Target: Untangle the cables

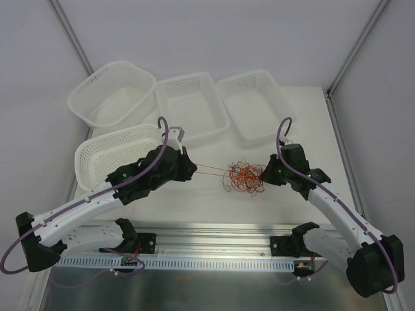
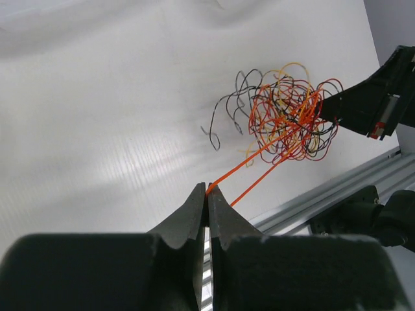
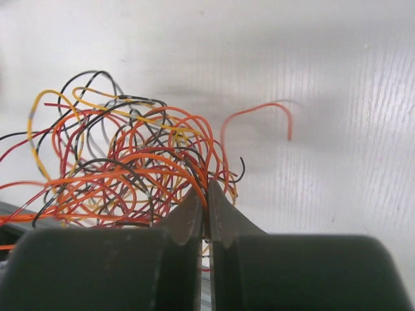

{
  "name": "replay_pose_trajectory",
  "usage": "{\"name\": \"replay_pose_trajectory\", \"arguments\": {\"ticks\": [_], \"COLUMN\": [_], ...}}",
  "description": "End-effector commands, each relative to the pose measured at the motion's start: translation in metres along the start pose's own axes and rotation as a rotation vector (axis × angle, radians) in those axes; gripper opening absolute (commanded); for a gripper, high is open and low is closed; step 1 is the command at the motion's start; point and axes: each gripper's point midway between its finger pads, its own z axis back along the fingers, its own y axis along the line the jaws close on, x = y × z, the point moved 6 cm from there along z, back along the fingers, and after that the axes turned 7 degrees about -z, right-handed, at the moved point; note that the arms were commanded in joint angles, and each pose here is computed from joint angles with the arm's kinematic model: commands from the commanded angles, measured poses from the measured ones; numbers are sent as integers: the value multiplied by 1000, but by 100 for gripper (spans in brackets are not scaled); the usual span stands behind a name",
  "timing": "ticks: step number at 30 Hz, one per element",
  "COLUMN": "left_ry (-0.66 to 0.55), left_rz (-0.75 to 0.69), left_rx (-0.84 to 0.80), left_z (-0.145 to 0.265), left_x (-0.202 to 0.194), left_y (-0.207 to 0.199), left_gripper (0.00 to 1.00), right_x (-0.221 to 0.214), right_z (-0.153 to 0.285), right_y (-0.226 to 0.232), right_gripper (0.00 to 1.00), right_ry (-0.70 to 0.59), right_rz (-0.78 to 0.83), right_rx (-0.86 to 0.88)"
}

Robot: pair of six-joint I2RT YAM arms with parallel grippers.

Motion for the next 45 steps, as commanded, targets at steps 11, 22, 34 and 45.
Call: {"name": "replay_pose_trajectory", "arguments": {"ticks": [11,22,34,45], "left_ry": [-55,123,15,-176], "left_rz": [-56,-15,-28,-71], "left_rx": [197,-27,-65,14], "left_z": [70,3,24,83], "left_x": [49,10,40,94], "left_y": [42,-8,-15,-3], "left_gripper": [0,0,0,0], "right_x": [25,19,-4,-13], "right_z": [57,73,63,-8], "right_y": [-64,-25,22,-34], "right_gripper": [11,72,86,83], "right_ry": [-92,-84,-32,52], "right_rz": [-49,47,139,59], "right_rx": [-361,-93,-20,-318]}}
